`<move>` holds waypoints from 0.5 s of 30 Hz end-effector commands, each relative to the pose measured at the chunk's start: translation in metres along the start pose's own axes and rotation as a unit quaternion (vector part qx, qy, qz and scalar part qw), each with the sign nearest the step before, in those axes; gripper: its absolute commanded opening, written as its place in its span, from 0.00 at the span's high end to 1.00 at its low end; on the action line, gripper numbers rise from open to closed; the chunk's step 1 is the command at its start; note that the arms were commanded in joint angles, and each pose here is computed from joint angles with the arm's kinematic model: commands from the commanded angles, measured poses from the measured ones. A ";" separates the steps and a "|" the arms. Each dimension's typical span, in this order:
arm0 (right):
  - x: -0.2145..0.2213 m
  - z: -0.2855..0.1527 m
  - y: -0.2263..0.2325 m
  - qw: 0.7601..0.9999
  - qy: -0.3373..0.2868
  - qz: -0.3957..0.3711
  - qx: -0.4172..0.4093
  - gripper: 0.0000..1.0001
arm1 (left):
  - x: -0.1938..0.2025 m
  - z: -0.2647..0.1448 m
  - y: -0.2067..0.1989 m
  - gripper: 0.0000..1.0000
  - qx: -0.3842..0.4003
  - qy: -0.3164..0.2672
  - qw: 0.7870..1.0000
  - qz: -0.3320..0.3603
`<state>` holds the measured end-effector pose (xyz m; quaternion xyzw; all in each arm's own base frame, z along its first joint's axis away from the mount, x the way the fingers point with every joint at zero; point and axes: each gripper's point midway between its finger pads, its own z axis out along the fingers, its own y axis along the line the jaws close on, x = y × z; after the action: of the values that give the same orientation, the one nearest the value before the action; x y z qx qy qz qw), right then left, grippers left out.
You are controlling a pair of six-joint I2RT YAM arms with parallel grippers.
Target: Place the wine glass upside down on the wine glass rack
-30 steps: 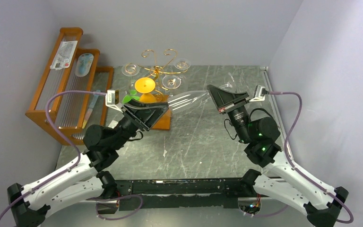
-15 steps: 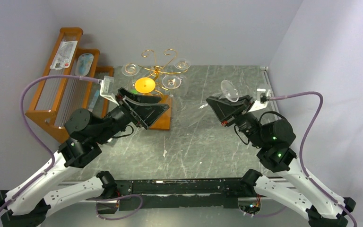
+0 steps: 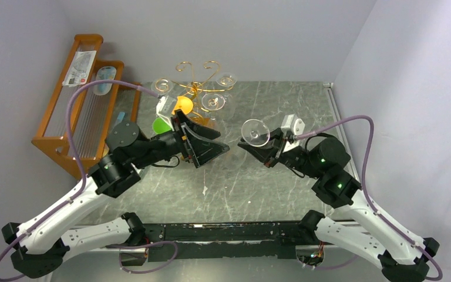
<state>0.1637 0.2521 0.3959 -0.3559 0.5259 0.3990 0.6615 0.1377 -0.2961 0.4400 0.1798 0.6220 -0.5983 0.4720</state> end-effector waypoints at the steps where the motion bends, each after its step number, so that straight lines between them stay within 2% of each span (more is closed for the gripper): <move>1: 0.012 0.005 0.008 0.998 0.021 -0.051 -0.043 1.00 | 0.018 -0.002 -0.020 0.06 0.058 0.043 0.997 -0.036; 8: 0.052 0.015 0.001 0.990 0.110 -0.067 -0.057 1.00 | 0.001 0.002 -0.014 0.04 0.026 0.004 0.997 -0.074; 11: 0.054 0.015 0.006 0.989 0.113 -0.064 -0.071 1.00 | 0.007 0.008 -0.005 0.07 0.007 0.010 0.994 -0.104; 15: 0.047 0.014 0.018 0.989 0.090 -0.058 -0.100 1.00 | 0.026 0.019 0.004 0.13 -0.017 0.057 0.988 -0.144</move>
<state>0.1757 0.2779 0.3285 -0.4677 0.5665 0.3519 0.5800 0.1328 -0.3094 0.4315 0.1362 0.6458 -0.6389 0.3951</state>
